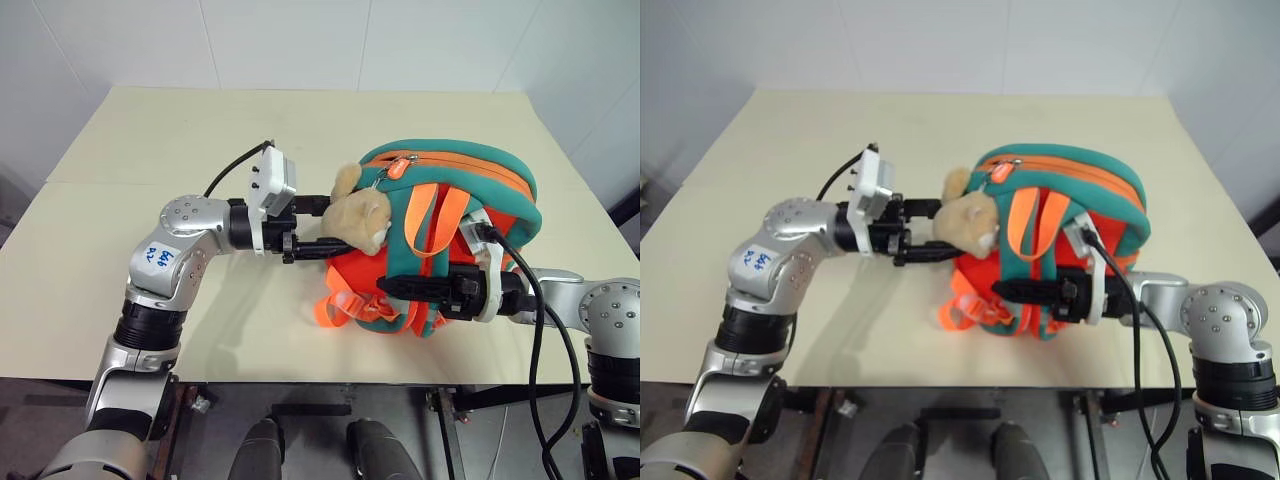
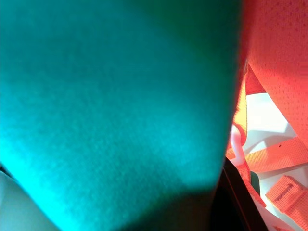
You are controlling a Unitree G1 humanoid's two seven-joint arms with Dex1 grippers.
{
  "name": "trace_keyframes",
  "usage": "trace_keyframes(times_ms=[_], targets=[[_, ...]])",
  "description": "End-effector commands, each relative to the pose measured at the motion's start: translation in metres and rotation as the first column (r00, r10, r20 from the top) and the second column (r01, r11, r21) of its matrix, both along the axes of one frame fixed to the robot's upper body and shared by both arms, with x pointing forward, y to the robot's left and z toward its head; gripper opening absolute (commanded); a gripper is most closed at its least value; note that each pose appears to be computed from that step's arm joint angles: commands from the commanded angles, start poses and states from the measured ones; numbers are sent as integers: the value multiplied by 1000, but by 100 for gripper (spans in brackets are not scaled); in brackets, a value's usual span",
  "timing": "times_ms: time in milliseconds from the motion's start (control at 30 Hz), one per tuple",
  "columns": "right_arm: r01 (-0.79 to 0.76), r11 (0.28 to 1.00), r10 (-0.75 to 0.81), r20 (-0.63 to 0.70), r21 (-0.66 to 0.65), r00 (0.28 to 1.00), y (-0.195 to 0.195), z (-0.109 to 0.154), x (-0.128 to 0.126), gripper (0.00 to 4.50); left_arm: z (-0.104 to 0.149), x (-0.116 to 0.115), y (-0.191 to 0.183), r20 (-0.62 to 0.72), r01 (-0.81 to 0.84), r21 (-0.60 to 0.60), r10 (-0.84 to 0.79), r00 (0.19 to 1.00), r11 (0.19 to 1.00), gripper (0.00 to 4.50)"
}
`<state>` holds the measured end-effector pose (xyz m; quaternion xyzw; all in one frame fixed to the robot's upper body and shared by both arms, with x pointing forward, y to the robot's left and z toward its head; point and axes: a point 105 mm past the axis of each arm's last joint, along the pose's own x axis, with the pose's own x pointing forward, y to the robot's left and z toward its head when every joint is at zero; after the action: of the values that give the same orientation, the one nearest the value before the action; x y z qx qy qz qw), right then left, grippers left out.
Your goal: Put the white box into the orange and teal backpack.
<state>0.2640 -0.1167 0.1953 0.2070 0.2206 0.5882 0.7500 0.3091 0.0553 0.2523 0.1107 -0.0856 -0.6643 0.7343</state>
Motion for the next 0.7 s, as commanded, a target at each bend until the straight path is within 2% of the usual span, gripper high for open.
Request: trace_keyframes(times_ms=[33,100,167,233,333,500,700], targets=[[-9,1000,8,26,12,1000,1,4,-5,81,29,3,25,56,-34,-48,37,998,998,189],[-7,1000,7,25,12,1000,1,4,-5,81,34,6,43,73,-51,-12,52,996,999,147],[-5,1000,5,25,12,1000,1,4,-5,81,40,5,56,75,-46,4,46,996,999,131],[-3,1000,3,25,13,1000,1,4,-5,81,38,6,67,24,-46,48,44,999,998,128],[-1,1000,0,27,13,1000,0,4,-5,81,39,17,84,47,-114,89,110,993,990,128],[4,1000,-5,28,17,1000,0,4,-6,81,43,44,112,44,-241,38,239,970,970,128],[15,1000,-16,32,22,999,0,5,-6,81,11,76,121,-72,-321,25,322,944,947,128]])
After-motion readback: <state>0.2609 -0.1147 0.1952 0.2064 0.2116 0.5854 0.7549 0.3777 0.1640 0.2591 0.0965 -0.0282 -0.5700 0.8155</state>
